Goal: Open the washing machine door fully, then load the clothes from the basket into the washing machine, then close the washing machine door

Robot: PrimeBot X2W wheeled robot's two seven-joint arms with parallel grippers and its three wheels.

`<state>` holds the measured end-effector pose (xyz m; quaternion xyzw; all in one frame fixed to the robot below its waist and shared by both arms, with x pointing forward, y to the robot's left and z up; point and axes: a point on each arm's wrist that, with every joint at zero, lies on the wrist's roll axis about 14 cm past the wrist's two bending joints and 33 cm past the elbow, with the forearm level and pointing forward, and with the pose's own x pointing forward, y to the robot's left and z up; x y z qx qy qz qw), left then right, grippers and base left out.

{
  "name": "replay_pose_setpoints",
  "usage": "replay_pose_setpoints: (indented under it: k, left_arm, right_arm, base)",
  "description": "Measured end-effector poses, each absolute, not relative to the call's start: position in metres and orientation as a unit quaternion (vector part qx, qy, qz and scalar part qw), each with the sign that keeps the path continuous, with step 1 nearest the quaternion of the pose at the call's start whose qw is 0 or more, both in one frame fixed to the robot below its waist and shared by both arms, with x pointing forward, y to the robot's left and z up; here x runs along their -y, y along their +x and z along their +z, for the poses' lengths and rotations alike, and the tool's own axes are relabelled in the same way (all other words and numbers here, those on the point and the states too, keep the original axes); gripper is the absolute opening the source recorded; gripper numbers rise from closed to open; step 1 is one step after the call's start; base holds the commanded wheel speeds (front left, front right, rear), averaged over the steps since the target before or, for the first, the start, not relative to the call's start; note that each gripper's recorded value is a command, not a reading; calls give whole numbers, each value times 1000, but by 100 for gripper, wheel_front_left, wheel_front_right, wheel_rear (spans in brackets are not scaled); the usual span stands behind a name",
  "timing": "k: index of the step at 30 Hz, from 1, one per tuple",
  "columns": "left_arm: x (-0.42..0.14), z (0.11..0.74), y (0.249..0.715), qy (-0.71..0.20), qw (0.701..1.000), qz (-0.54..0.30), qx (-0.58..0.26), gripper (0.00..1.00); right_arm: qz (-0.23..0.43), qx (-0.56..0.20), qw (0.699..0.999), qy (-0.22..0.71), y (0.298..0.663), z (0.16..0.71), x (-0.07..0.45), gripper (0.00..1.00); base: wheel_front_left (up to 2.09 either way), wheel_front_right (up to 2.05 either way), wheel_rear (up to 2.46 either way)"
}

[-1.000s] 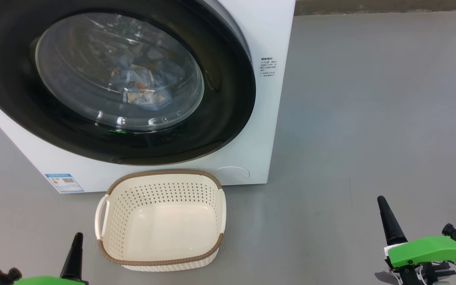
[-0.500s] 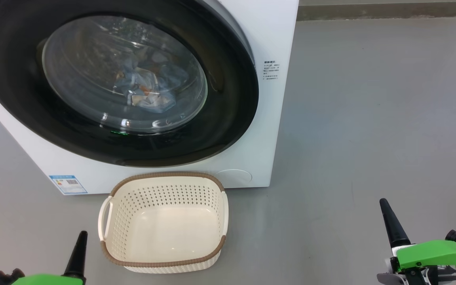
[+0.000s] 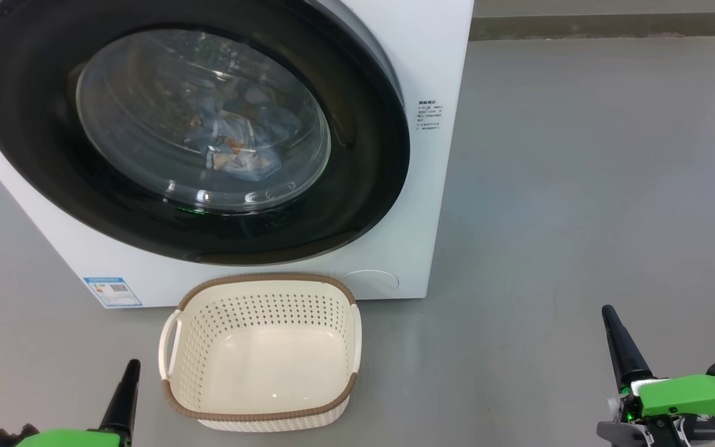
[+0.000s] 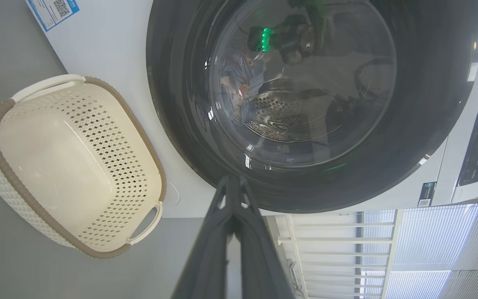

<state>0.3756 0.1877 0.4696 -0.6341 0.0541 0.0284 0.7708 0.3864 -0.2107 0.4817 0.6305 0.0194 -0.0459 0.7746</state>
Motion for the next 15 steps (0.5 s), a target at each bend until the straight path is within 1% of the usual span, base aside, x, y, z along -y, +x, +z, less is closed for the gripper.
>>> replay_pose_setpoints:
  k: [6,14,15]
  left_arm:
    - [-188,473,375,-655,754,25,-50,0]
    - [-186,478,376,-689,723,21,-42,0]
    - [-186,478,376,-689,723,21,-42,0]
  right_arm:
    - [-37,-16,756,653,387,487,208,0]
    - [-28,-11,727,686,386,491,207,0]
    - [-28,-11,727,686,386,491,207,0]
  base:
    - [0,0,0]
    - [0,0,0]
    - [0,0,0]
